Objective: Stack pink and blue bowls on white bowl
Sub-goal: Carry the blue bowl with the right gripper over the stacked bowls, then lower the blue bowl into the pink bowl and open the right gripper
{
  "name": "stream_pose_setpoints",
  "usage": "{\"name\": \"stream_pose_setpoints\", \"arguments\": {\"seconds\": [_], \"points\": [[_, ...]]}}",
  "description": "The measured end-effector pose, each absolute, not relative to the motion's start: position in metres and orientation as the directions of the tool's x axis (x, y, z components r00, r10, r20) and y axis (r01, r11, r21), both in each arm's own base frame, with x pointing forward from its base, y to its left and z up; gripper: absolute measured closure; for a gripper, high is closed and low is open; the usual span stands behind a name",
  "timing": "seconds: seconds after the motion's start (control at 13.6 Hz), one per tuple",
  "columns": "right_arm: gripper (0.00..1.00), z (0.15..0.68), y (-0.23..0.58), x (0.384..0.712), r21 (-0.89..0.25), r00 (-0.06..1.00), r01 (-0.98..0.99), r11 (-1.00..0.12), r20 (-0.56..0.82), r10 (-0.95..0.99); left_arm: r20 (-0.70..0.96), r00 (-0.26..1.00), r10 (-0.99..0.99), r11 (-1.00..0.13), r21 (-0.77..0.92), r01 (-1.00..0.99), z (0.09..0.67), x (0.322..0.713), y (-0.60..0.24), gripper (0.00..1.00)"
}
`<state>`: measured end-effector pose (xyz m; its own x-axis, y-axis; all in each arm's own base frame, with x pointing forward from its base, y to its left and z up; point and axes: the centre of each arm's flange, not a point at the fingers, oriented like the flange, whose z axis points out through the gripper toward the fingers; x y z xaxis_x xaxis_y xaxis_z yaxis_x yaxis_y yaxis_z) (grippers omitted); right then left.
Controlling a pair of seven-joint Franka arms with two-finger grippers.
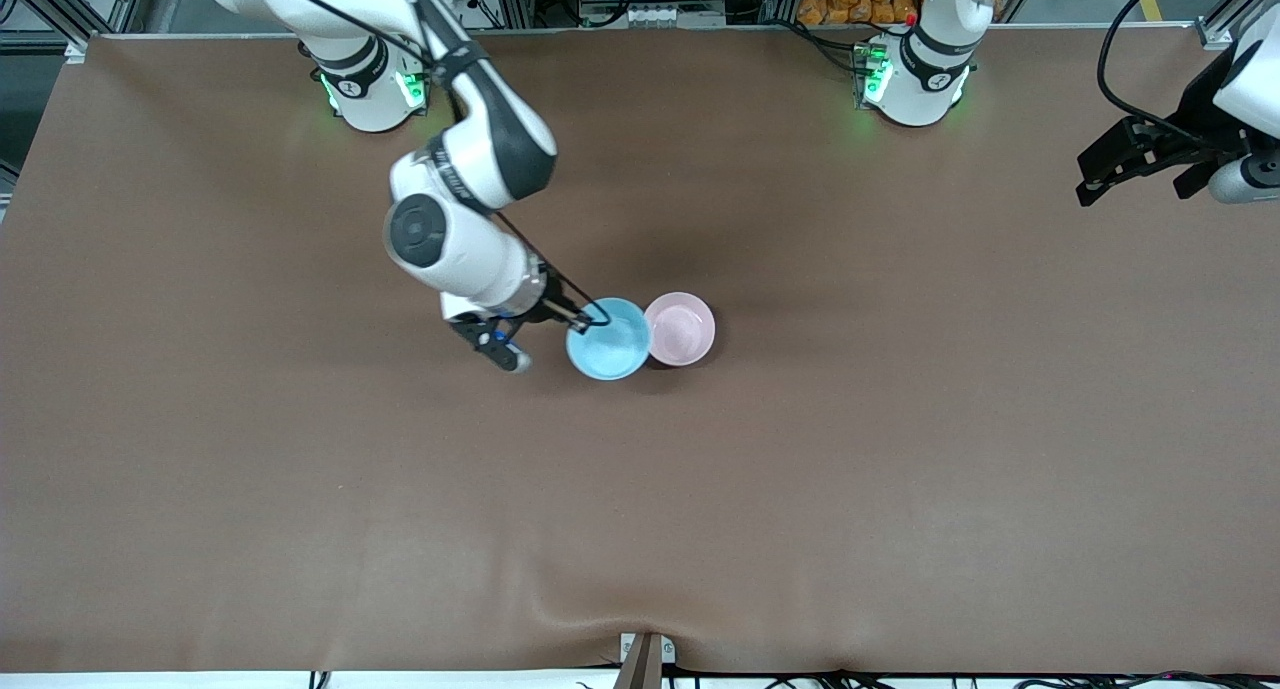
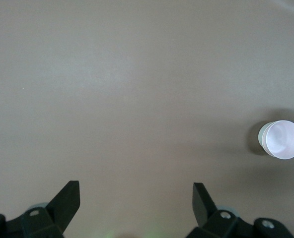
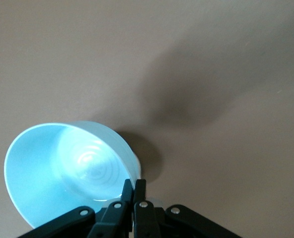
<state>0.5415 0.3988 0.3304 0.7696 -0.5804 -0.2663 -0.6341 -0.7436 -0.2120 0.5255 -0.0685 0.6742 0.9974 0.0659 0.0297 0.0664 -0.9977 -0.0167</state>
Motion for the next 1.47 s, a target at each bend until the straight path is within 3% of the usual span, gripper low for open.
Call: {"name": "stream_pose_setpoints", "arguments": {"seconds": [0.66,1.47], "points": [[0.98,0.276,0.487,0.521,-0.19,0.762,-0.641,-0.744,-0.271,-0.588,0.02,0.996,0.082,-0.997,0.002,0.082,0.673,0.52,-0.062,0.0],[0.98,0.258,0.489,0.51,-0.126,0.72,-0.682,-0.721,-0.291,-0.63,0.023,0.996,0.091,-0.996,0.003,0.091,0.66,0.526,-0.058,0.0]]}}
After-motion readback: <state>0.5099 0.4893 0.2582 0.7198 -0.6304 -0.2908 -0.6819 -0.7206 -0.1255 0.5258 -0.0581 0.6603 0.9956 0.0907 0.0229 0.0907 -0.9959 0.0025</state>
